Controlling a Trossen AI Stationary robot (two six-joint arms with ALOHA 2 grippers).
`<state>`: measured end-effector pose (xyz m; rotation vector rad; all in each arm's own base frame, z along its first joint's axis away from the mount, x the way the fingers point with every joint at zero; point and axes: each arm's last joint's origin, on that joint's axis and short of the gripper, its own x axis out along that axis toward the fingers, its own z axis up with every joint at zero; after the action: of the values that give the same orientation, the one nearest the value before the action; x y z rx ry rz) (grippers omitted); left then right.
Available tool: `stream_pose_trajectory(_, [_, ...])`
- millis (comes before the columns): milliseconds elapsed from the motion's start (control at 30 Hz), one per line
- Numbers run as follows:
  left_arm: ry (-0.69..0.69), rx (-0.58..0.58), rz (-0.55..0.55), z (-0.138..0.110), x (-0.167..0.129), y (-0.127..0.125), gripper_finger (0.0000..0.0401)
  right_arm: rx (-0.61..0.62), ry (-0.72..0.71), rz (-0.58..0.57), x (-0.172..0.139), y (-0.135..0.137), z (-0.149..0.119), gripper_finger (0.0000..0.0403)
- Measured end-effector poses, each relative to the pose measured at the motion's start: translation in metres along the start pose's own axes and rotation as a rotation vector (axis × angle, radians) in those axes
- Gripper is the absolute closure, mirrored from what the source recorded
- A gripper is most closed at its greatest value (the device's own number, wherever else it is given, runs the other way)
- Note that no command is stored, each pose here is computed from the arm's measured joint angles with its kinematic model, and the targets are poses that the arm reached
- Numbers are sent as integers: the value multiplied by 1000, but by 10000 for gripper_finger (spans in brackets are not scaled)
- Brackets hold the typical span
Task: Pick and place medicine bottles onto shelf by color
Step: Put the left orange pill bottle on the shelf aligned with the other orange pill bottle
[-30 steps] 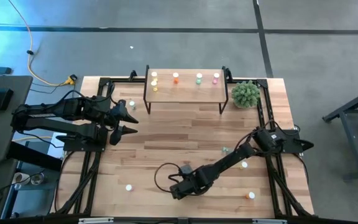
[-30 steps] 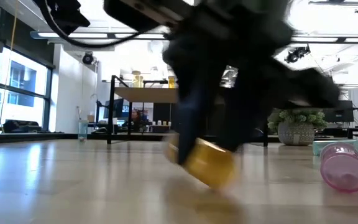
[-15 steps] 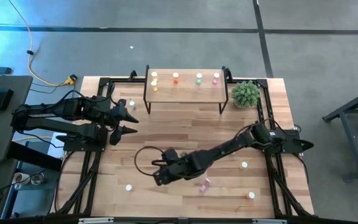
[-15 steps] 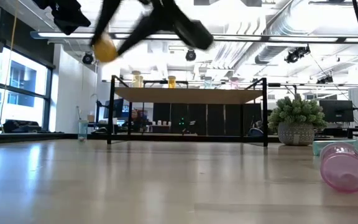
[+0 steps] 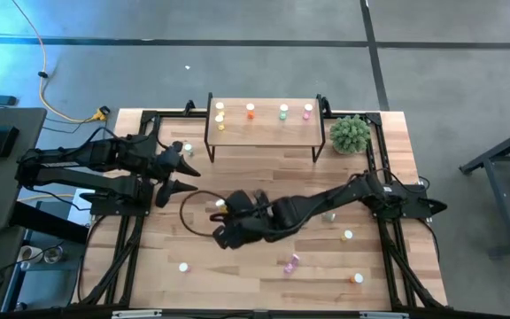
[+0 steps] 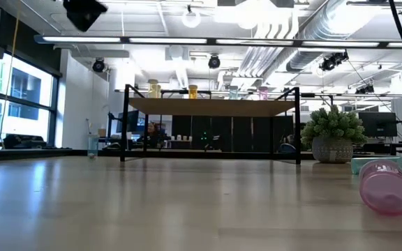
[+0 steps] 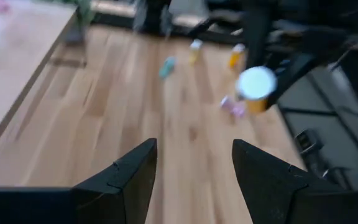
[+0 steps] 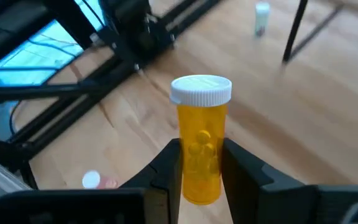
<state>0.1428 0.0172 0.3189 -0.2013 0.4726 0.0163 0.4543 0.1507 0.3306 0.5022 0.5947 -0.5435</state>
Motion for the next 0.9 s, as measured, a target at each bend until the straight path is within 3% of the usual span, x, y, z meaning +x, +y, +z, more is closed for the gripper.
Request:
stream_pose_trajectory(267, [-203,39,-61,20,-2,-4,201,-130,-52,133,-12,-16,49,323])
stream_pose_trajectory(667, [-326,60,-66,32,-5,-5,201,-294,-154,280,-37,-54,116,323])
stream_pose_trajectory(900, [-523,66,9,50,-6,-5,201,-369,-145,394,-41,-72,138,323])
